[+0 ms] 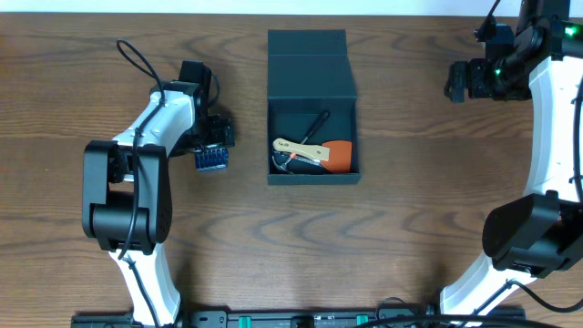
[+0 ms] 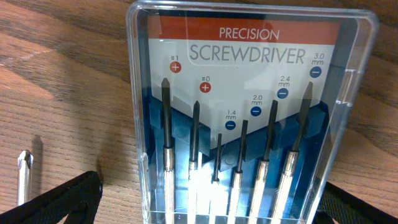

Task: Pack container
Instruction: 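Lower the left gripper and close it on the clear screwdriver case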

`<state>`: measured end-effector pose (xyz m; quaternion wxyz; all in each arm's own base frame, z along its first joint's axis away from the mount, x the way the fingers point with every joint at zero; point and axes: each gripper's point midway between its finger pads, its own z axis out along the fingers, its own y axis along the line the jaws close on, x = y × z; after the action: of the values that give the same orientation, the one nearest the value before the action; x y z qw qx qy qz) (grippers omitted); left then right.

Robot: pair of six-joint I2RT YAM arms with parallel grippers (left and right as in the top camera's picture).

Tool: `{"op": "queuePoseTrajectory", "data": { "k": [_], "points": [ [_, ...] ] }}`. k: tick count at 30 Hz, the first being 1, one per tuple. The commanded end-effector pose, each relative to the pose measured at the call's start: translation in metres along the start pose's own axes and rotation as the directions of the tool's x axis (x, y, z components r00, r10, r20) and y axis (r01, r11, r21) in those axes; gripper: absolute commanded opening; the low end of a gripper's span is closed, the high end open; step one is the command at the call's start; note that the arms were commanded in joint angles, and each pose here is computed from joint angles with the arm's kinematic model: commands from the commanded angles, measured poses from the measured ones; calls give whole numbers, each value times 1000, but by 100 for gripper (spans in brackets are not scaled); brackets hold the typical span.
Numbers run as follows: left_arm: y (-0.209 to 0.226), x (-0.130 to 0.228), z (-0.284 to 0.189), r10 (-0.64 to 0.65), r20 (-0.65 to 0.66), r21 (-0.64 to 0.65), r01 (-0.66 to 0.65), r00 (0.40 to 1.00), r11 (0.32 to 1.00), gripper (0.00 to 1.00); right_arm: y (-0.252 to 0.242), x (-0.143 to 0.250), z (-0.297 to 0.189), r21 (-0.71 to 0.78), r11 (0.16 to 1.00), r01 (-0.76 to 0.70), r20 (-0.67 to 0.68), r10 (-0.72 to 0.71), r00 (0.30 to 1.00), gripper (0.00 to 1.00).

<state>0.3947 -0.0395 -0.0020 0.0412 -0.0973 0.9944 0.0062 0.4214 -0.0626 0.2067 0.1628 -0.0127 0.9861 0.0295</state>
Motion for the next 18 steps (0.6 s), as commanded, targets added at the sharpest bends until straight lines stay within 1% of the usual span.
{"op": "queuePoseTrajectory", "data": {
  "k": [1, 4, 7, 14, 16, 18],
  "points": [
    [8, -1, 8, -10, -7, -50, 10, 1000, 999, 100, 0, 3, 5, -13, 1000, 7, -14, -7, 1000, 99],
    [8, -1, 8, -11, -4, -49, 10, 1000, 999, 99, 0, 3, 5, -14, 1000, 7, -17, -7, 1000, 99],
    [8, -1, 8, -11, -4, -49, 10, 1000, 999, 92, 0, 3, 5, -14, 1000, 7, -17, -7, 1000, 99],
    [8, -2, 8, -11, -2, -48, 11, 1000, 999, 82, 0, 4, 5, -15, 1000, 6, -21, -6, 1000, 99],
    [8, -2, 8, -11, -1, -48, 11, 1000, 999, 77, 0, 5, 5, -16, 1000, 6, -23, -6, 1000, 99],
    [8, -2, 8, -11, 0, -48, 11, 1000, 999, 70, 0, 5, 5, -16, 1000, 5, -25, -6, 1000, 99]
  ]
}}
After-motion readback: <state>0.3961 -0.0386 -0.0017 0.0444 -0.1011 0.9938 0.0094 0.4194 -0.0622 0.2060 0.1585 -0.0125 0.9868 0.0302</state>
